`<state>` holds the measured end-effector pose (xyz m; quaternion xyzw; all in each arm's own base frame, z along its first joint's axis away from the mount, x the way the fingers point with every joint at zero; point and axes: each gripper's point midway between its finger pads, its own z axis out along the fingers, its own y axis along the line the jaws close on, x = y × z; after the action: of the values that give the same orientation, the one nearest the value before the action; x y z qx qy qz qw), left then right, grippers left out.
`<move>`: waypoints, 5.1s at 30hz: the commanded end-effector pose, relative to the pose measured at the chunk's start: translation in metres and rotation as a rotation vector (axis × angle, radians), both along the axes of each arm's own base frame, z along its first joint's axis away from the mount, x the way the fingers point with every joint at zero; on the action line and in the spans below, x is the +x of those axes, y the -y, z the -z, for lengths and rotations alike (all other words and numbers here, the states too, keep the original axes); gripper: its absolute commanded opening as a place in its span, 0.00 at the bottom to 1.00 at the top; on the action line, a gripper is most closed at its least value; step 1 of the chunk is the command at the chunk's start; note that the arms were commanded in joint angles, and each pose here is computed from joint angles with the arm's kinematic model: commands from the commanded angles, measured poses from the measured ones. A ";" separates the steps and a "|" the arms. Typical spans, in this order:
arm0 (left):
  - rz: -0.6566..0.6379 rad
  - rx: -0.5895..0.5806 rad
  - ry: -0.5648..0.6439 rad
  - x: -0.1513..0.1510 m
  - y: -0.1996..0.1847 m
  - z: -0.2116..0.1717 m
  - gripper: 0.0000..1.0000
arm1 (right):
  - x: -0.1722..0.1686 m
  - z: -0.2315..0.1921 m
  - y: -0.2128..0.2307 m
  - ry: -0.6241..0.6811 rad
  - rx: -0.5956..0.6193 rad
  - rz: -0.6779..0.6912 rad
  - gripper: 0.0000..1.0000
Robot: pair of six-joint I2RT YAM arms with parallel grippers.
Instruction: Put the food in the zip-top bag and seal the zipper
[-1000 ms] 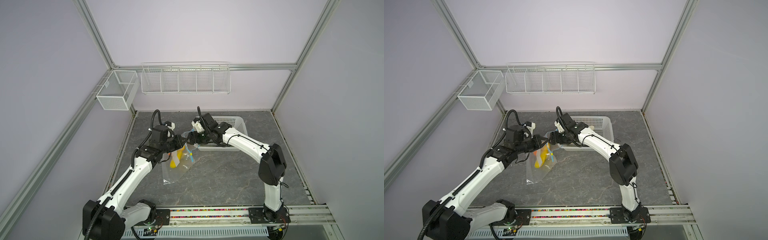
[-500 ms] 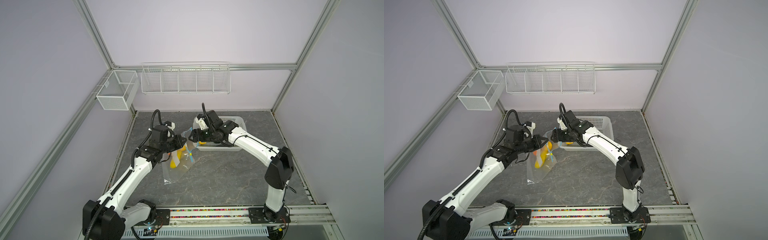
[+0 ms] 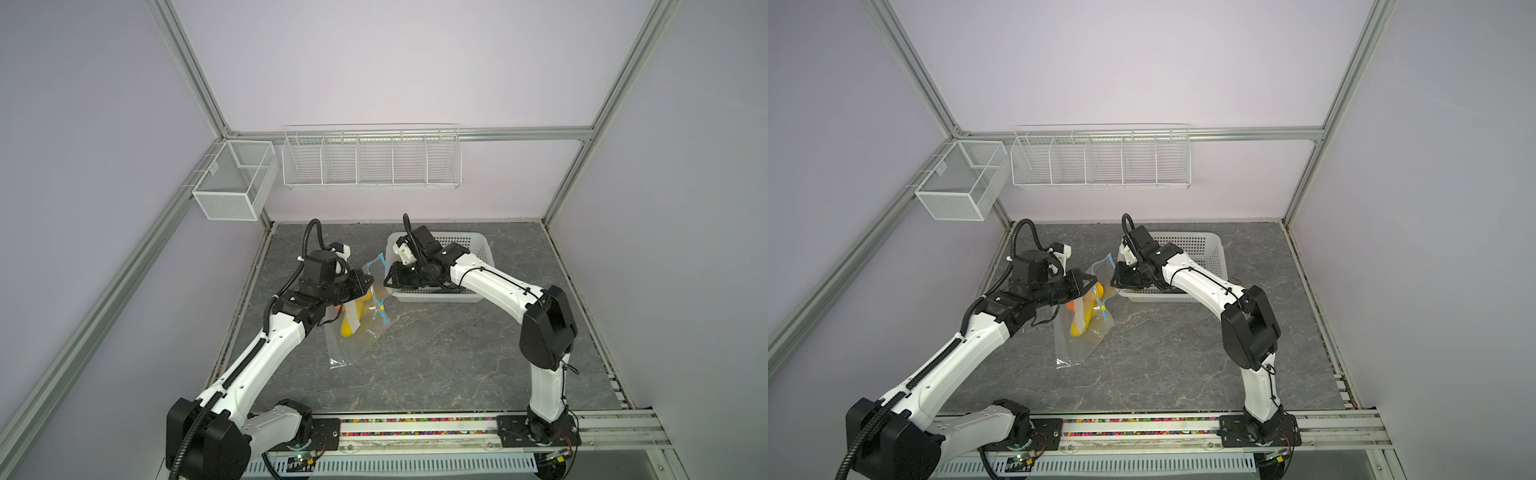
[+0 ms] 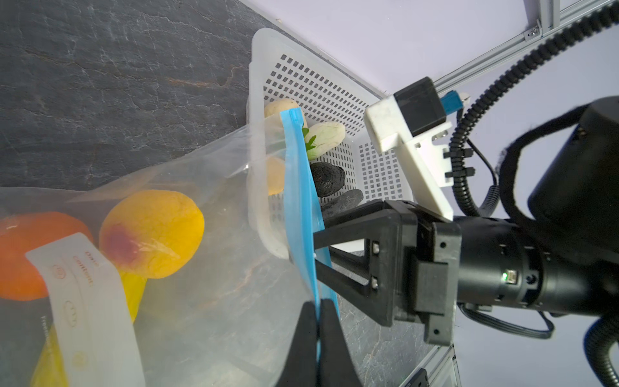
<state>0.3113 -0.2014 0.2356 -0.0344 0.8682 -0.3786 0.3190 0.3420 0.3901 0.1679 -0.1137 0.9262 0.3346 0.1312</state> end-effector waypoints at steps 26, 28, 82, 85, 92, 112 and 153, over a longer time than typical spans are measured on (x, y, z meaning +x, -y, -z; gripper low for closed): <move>-0.012 0.023 0.060 0.046 0.005 -0.027 0.00 | -0.018 -0.013 -0.010 0.041 0.126 -0.010 0.13; -0.014 0.027 0.068 0.049 0.005 -0.031 0.00 | -0.019 -0.015 -0.010 0.045 0.133 -0.007 0.13; 0.007 -0.012 -0.022 0.025 0.006 0.004 0.00 | 0.064 0.029 0.074 0.149 -0.168 0.069 0.50; 0.007 -0.012 -0.023 0.026 0.006 0.004 0.00 | 0.066 0.042 0.072 0.133 -0.182 0.063 0.51; 0.006 -0.015 -0.019 0.026 0.006 0.002 0.00 | 0.072 0.059 0.062 0.125 -0.221 0.046 0.56; 0.005 -0.018 -0.017 0.022 0.004 0.004 0.00 | 0.080 0.099 0.046 0.125 -0.363 0.016 0.57; -0.008 -0.024 -0.019 0.019 0.002 0.005 0.00 | 0.085 0.089 0.053 0.144 -0.370 0.057 0.51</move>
<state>0.3303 -0.2055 0.2261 -0.0409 0.8721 -0.3820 0.3030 0.4266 0.3418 0.0510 -0.1391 0.9672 0.1373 0.1624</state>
